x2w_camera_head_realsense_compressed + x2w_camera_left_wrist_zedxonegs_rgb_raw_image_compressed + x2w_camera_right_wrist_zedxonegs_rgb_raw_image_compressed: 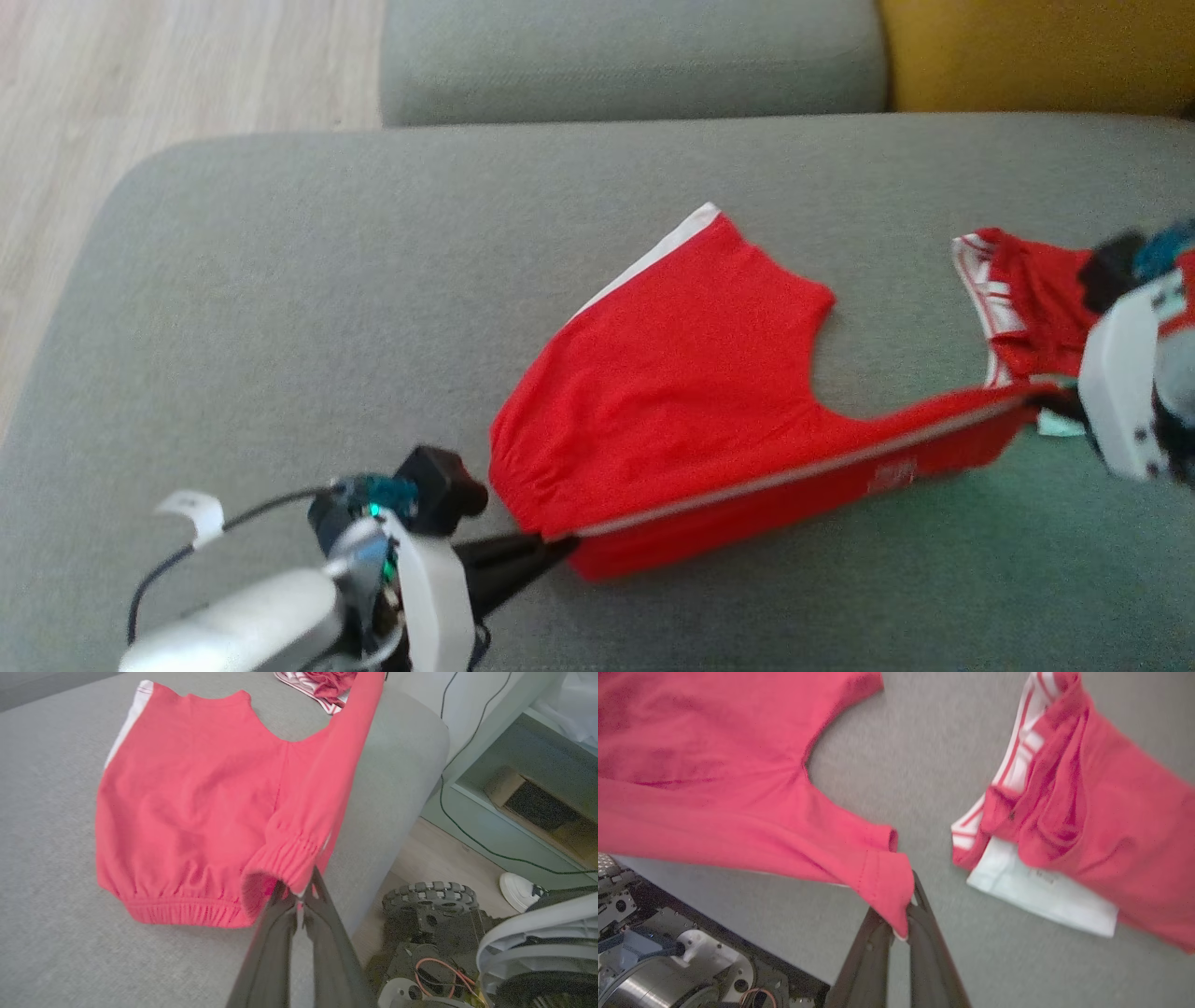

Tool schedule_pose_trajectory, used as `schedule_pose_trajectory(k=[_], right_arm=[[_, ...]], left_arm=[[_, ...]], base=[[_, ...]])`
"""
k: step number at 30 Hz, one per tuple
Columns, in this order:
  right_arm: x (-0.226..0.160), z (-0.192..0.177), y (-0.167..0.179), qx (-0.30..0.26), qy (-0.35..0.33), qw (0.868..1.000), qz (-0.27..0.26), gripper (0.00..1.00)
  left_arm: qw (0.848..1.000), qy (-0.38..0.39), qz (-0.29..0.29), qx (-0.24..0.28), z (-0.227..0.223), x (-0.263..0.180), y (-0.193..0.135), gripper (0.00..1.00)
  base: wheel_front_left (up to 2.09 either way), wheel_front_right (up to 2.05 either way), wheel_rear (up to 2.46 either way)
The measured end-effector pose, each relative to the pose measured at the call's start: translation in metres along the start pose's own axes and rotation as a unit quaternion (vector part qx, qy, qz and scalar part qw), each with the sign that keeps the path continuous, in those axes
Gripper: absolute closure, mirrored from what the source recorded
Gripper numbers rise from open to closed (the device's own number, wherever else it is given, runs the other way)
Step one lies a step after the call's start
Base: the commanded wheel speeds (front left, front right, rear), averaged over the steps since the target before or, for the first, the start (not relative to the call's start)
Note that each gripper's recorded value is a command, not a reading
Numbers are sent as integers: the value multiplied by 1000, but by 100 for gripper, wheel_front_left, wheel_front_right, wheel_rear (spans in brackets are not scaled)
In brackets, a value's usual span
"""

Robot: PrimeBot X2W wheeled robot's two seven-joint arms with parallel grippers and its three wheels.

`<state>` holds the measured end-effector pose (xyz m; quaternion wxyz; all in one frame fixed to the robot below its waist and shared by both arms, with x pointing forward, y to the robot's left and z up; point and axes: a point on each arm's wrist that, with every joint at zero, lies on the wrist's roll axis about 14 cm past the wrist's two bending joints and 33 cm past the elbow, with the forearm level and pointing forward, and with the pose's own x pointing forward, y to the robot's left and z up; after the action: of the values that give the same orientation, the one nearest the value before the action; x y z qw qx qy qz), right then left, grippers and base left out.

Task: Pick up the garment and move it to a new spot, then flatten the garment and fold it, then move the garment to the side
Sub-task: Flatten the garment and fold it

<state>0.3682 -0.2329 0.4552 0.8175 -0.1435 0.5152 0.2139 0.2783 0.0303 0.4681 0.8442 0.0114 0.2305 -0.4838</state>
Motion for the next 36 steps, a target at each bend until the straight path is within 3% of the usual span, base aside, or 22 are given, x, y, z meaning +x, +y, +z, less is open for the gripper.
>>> schedule_pose_trajectory(k=[7,16,35,36], right_arm=[[16,84,-3,-45,-51,998,-11,100],[59,160,12,-86,-69,994,-2,100],[150,211,32,-125,-38,991,15,100],[154,212,33,-123,-39,992,16,89]], left_arm=[[999,-30,40,-18,13,-3,29,100],[995,-43,83,-47,11,-3,59,100],[988,-26,135,-63,-9,11,109,100],[988,-23,137,-63,-11,11,111,100]], base=[[0,0,0],[0,0,0],[0,0,0],[0,0,0]])
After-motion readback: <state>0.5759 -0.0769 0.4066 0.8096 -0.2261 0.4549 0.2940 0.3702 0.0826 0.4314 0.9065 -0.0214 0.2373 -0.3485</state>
